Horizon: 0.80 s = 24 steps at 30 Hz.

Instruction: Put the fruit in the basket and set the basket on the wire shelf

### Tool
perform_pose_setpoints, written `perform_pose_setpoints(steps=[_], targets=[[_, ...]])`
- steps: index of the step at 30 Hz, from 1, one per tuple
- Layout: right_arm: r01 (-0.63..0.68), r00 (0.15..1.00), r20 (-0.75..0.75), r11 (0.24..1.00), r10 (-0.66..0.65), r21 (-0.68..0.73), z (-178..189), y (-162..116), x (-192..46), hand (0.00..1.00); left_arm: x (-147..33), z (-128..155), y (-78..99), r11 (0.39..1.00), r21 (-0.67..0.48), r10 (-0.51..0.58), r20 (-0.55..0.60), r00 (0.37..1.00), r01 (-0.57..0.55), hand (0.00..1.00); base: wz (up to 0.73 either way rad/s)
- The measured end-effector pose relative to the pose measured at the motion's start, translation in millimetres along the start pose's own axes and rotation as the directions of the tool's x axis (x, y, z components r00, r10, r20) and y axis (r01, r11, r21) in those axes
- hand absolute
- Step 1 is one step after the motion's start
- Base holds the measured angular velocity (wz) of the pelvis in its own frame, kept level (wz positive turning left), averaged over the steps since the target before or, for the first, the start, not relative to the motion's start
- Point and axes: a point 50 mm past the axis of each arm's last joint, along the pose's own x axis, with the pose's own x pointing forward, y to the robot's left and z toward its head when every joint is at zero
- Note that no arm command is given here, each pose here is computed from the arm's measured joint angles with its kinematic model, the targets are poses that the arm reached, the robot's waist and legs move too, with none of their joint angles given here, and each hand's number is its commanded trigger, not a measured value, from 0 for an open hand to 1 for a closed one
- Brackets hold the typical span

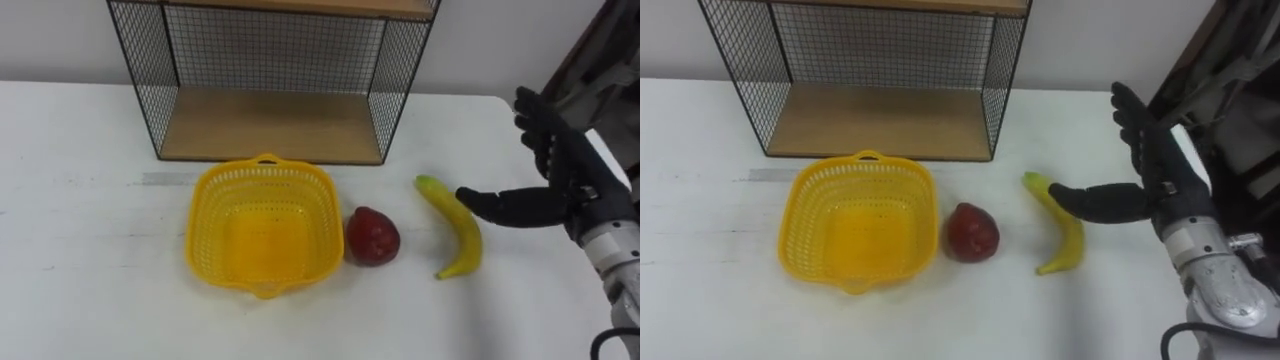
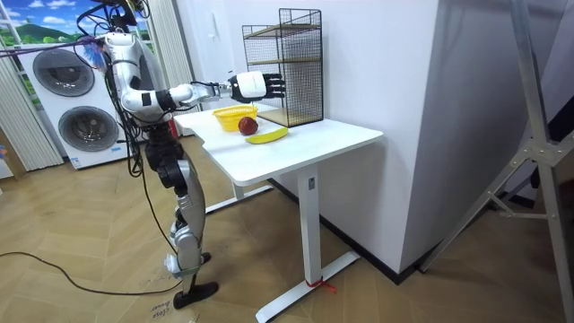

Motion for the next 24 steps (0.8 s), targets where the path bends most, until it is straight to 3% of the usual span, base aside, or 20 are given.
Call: perform_pose_setpoints(steps=[12,24], targets=[[-0.188,0.981,-0.046,0.981,0.186,-0.039,-4,15,0,0.0,1.2,6,-6.6,0.998,0.055,-0.04,0.005,0.999,0.04,0.0,0.02],[-0.389,0.918,-0.104,0.92,0.383,-0.048,-15,52,1,0.0,3.6,31,-8.0,0.991,0.123,-0.052,0.063,0.997,0.044,0.0,0.03]])
